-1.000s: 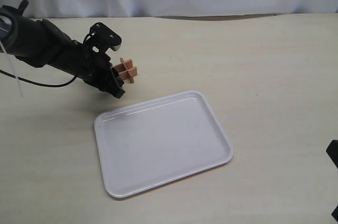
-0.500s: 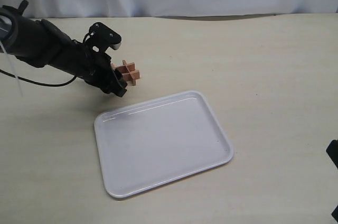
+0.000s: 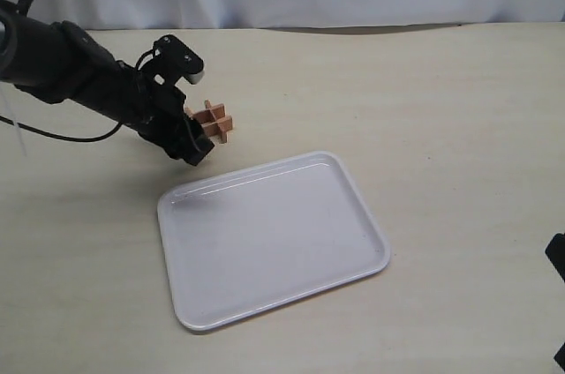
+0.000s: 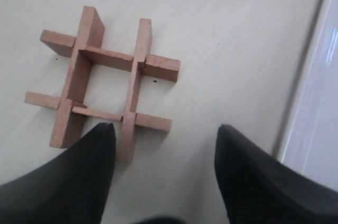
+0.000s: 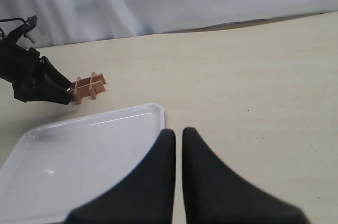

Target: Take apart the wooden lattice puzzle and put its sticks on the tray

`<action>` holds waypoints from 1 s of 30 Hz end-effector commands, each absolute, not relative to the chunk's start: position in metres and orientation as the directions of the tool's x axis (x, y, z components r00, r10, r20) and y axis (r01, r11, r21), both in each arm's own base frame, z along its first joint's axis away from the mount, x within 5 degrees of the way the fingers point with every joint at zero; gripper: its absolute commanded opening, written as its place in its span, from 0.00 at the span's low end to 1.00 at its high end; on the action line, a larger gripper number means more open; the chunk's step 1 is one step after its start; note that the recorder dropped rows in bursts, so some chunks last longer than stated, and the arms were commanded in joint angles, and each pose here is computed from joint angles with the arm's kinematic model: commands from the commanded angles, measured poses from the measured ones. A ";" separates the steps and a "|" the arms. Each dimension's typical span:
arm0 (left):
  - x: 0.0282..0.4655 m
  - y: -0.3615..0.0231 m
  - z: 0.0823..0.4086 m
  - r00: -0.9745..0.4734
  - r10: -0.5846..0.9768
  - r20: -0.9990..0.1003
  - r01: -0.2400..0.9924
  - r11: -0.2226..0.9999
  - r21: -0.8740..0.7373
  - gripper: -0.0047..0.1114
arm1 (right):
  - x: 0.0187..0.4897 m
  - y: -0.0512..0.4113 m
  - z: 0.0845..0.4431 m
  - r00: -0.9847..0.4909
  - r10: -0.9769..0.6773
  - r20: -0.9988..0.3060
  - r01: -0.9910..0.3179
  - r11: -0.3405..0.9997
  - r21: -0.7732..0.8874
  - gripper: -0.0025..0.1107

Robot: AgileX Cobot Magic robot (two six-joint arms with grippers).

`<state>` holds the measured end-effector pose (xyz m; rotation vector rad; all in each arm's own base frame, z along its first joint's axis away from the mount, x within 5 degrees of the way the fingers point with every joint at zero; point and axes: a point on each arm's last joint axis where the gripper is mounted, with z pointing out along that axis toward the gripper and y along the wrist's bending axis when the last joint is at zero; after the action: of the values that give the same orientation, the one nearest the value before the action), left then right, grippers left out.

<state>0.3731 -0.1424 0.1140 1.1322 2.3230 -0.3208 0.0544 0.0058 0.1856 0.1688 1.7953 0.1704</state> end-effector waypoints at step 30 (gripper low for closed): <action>0.382 -0.133 0.115 -0.515 0.644 -0.566 0.744 0.664 0.078 0.29 | 0.054 0.006 0.184 -0.229 0.192 -0.954 0.022 0.981 0.192 0.06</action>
<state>0.3797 -0.1338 0.1143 1.0918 2.3138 -0.2468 0.0544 0.0058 0.1856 0.1688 1.7953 0.1704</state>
